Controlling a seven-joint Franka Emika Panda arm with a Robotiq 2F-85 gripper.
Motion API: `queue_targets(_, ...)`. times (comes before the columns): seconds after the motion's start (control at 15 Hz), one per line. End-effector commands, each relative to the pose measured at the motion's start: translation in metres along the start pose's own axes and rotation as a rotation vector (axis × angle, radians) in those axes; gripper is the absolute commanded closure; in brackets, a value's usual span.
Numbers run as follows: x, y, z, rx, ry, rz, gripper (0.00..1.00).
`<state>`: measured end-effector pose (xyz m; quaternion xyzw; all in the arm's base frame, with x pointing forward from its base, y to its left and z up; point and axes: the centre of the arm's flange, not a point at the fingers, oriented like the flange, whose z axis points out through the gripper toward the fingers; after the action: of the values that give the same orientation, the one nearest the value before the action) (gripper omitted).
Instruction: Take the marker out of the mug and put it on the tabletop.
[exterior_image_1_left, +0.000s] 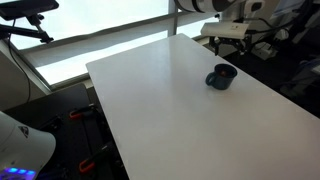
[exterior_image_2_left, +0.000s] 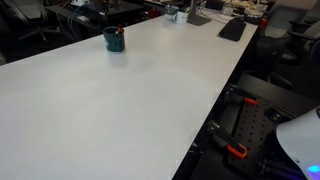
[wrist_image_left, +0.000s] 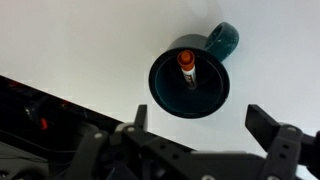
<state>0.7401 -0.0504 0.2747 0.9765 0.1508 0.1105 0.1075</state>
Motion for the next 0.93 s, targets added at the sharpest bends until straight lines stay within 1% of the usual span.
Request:
queue_targets(0.0,0.022,0.009,0.009,0.014,0.007,0.009,0.00)
queue_targets(0.27,0.028,0.015,0.023,0.026,-0.004,0.037,0.00)
queue_targets(0.6,0.021,0.016,0.046,0.054,-0.068,0.057,0.00)
queue_targets(0.8,0.020,0.017,0.053,0.064,-0.088,0.069,0.00)
queue_targets(0.87,0.021,0.016,0.053,0.068,-0.094,0.074,0.02)
